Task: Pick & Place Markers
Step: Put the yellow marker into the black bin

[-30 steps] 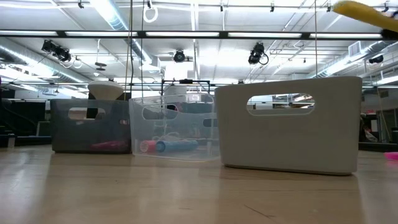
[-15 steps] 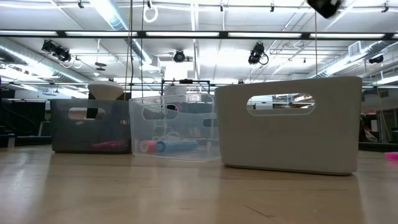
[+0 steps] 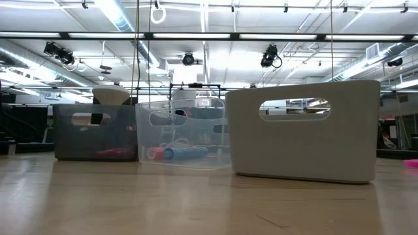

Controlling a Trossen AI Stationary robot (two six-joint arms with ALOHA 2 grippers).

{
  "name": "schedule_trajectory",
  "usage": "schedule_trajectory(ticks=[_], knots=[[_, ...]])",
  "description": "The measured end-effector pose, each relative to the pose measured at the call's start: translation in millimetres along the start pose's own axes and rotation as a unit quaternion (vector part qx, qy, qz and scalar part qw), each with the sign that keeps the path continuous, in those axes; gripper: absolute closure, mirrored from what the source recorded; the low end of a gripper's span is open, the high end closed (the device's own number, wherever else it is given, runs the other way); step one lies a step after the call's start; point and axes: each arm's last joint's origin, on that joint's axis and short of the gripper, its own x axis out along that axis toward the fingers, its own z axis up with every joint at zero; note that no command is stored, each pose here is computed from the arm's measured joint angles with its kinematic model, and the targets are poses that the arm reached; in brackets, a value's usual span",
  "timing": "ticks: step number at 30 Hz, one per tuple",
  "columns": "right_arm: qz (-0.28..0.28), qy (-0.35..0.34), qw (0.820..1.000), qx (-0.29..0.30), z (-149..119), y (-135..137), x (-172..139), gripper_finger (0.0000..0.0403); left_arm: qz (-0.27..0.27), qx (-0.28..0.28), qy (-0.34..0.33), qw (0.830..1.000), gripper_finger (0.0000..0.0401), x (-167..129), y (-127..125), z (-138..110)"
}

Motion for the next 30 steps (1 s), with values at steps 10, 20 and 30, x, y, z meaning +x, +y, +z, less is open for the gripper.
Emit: schedule_trajectory(ticks=[10, 20, 30], knots=[[-0.003, 0.023, 0.999, -0.047, 43, 3, 34, 0.0394, 0.015, 0.018, -0.041, 0.999, 0.0271, 1, 3, 9], [0.035, 0.027, 0.997, -0.064, 60, -3, 59, 0.0394, 0.005, 0.023, -0.056, 0.998, 0.0271, 6, 16, 17], [0.048, -0.013, 0.997, -0.050, 63, -2, 70, 0.0394, 0.000, 0.044, -0.063, 0.997, 0.0271, 6, 16, 20]])
